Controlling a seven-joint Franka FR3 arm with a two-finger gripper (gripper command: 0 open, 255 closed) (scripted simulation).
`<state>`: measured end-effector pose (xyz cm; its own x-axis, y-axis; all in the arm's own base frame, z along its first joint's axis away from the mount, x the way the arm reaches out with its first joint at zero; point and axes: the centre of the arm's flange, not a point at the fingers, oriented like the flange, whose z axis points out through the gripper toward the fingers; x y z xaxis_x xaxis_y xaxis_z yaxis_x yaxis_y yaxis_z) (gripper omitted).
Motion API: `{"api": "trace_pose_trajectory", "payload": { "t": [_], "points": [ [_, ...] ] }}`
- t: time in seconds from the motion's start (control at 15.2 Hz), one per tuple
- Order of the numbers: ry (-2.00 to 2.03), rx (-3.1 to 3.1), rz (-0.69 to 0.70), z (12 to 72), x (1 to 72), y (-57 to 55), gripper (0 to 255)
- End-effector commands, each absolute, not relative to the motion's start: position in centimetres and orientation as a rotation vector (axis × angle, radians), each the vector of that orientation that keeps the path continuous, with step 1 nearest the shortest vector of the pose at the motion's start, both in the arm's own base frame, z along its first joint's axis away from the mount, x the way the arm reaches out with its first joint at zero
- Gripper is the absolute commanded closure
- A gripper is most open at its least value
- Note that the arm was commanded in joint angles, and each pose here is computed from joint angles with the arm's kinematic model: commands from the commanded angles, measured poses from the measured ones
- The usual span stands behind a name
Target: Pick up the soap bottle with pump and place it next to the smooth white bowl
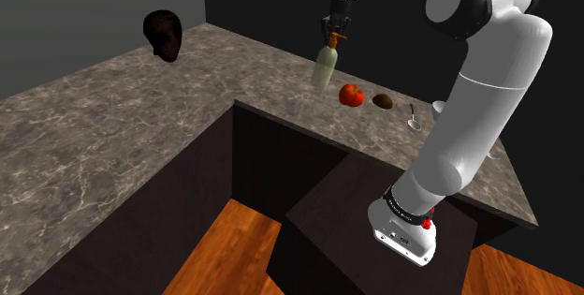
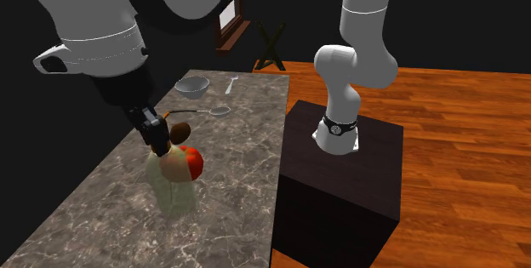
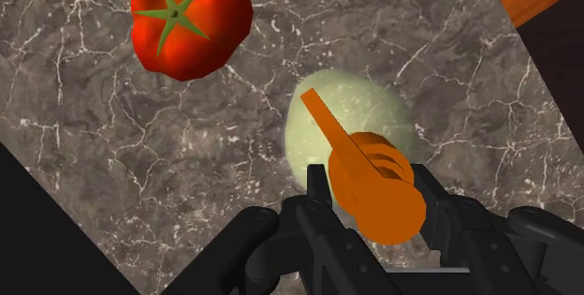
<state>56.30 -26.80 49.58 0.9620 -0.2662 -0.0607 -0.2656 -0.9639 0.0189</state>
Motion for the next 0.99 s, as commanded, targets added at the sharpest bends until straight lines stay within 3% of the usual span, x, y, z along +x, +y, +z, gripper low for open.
{"api": "trace_pose_trajectory", "payload": {
  "t": [0.0, 0.59, 0.92],
  "points": [
    [-0.42, 3.101, -0.098, 50.8, 56.4, -26.9, 255],
    [-0.42, 3.101, -0.098, 55.3, 56.4, -26.9, 255],
    [-0.42, 3.101, -0.098, 57.0, 50.8, -29.9, 255]
  ]
}}
